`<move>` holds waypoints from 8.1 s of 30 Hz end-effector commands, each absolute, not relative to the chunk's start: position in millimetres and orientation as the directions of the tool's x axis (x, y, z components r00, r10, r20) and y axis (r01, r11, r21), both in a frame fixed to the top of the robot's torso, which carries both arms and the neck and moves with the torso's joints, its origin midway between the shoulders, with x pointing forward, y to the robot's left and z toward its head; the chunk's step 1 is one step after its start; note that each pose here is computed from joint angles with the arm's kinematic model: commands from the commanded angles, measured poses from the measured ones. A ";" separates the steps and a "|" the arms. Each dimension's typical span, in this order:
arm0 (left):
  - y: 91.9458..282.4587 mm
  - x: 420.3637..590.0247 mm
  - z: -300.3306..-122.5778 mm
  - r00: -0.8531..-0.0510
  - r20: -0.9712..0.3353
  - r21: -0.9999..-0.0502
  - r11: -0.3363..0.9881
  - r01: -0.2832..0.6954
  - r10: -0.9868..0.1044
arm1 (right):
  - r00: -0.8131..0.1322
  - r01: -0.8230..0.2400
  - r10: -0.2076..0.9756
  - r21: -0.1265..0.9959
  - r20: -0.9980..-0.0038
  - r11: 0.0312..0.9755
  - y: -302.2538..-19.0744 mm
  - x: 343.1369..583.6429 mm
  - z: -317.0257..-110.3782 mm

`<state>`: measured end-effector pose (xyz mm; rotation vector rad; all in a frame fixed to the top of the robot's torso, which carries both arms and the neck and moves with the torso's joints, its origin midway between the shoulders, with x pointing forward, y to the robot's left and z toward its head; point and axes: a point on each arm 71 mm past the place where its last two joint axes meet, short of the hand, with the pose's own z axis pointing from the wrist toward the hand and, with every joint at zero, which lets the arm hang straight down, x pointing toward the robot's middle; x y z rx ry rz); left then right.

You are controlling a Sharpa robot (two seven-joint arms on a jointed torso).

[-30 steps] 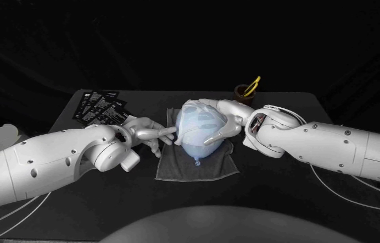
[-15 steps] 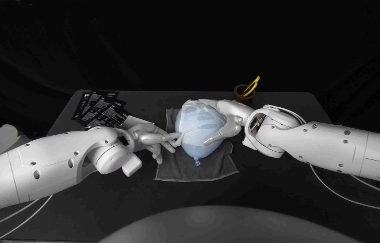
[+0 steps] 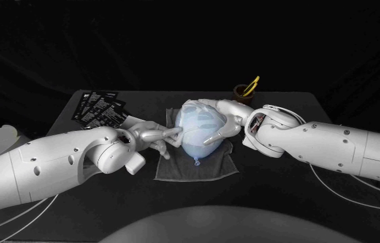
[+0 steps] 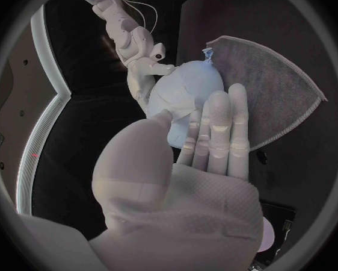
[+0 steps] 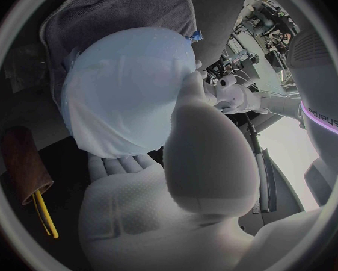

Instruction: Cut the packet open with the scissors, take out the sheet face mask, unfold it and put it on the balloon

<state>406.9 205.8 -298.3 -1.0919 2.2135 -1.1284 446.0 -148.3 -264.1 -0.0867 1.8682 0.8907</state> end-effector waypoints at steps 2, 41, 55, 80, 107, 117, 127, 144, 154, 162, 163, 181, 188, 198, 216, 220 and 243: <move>206.7 411.0 -294.0 -0.517 0.041 -0.851 0.241 -0.466 -0.855 | -0.516 -0.423 0.292 0.535 -0.806 0.731 -148.0 441.5 -272.3; 196.7 415.6 -287.9 -0.481 0.075 -0.899 0.149 -0.412 -0.873 | -0.519 -0.422 0.292 0.538 -0.803 0.730 -146.7 441.1 -273.3; 201.5 420.1 -290.7 -0.409 -0.009 -0.888 0.195 -0.416 -0.913 | -0.520 -0.421 0.292 0.538 -0.803 0.730 -146.9 441.1 -273.4; 184.0 418.9 -287.6 -0.494 -0.145 -0.890 0.331 -0.314 -0.857 | -0.521 -0.419 0.291 0.538 -0.802 0.731 -147.1 441.0 -273.8; 174.1 418.7 -284.3 -0.514 -0.146 -0.907 0.322 -0.272 -0.845 | -0.527 -0.417 0.288 0.538 -0.800 0.733 -146.2 440.3 -275.9; 173.6 420.0 -283.6 -0.506 -0.155 -0.911 0.321 -0.259 -0.849 | -0.529 -0.415 0.288 0.539 -0.798 0.733 -146.2 440.2 -276.2; 178.5 422.1 -279.8 -0.463 -0.153 -0.931 0.285 -0.230 -0.873 | -0.530 -0.412 0.289 0.541 -0.797 0.733 -146.4 440.1 -276.4; 197.8 421.8 -281.6 -0.432 -0.134 -0.921 0.272 -0.278 -0.892 | -0.530 -0.409 0.290 0.540 -0.797 0.736 -148.1 440.0 -276.6; 208.7 422.6 -286.0 -0.421 -0.145 -0.899 0.297 -0.323 -0.895 | -0.529 -0.408 0.290 0.539 -0.797 0.737 -148.6 439.9 -276.8; 219.3 426.6 -288.1 -0.381 -0.170 -0.892 0.306 -0.333 -0.909 | -0.529 -0.407 0.291 0.539 -0.797 0.737 -148.7 439.8 -276.8; 220.6 427.0 -288.4 -0.377 -0.172 -0.891 0.307 -0.334 -0.910 | -0.529 -0.407 0.291 0.539 -0.797 0.737 -148.8 439.8 -276.8; 231.9 434.9 -290.8 -0.333 -0.208 -0.887 0.320 -0.332 -0.920 | -0.529 -0.408 0.292 0.540 -0.797 0.736 -148.4 439.4 -276.8; 217.7 440.1 -280.6 -0.359 -0.261 -0.924 0.339 -0.176 -0.896 | -0.530 -0.408 0.291 0.541 -0.796 0.735 -147.9 439.1 -277.1; 200.1 444.6 -269.3 -0.397 -0.390 -0.913 0.404 0.051 -0.831 | -0.533 -0.410 0.289 0.542 -0.795 0.734 -146.9 438.8 -277.6; 192.5 453.5 -277.6 -0.427 -0.417 -0.891 0.454 0.017 -0.802 | -0.536 -0.411 0.288 0.543 -0.794 0.733 -145.3 438.6 -278.1; 192.5 454.6 -278.6 -0.424 -0.411 -0.892 0.453 0.003 -0.807 | -0.537 -0.411 0.288 0.543 -0.793 0.732 -145.2 438.6 -278.1; 199.4 458.6 -284.0 -0.412 -0.387 -0.888 0.453 -0.072 -0.825 | -0.537 -0.410 0.288 0.544 -0.793 0.732 -145.5 438.2 -278.2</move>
